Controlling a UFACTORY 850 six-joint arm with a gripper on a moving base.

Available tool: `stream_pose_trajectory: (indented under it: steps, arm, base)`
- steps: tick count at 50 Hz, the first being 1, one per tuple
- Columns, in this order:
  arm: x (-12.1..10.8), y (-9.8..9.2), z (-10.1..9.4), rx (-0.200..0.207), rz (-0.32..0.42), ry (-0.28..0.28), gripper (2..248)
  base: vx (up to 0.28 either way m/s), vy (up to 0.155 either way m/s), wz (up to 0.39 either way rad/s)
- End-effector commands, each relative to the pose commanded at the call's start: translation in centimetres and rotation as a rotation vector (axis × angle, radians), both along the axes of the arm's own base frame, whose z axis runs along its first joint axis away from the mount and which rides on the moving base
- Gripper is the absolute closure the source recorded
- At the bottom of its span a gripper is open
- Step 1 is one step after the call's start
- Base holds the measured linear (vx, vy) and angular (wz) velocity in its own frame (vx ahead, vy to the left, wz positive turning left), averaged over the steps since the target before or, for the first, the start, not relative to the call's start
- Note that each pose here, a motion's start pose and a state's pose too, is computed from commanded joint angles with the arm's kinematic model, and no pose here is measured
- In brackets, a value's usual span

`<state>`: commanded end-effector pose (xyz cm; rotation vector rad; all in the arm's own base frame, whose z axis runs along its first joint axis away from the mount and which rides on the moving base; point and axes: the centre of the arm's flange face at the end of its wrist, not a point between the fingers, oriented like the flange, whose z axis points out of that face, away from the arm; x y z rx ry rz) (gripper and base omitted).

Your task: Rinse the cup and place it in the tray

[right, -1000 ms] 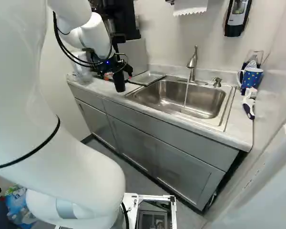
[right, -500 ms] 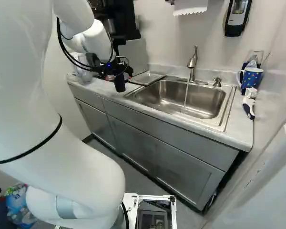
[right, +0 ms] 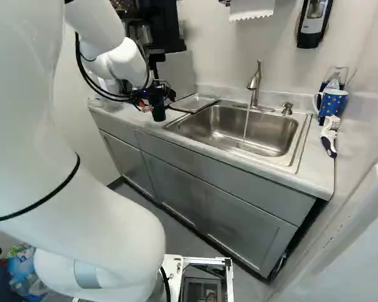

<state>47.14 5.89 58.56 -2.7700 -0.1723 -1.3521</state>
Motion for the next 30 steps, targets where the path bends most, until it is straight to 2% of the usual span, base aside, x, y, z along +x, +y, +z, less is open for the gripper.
stream_pose_trajectory:
  steps: [30]
  arm:
    - [-1.4,0.1,-1.9,0.019,0.007,-0.149,3]
  base:
    - [0.0,0.0,0.0]
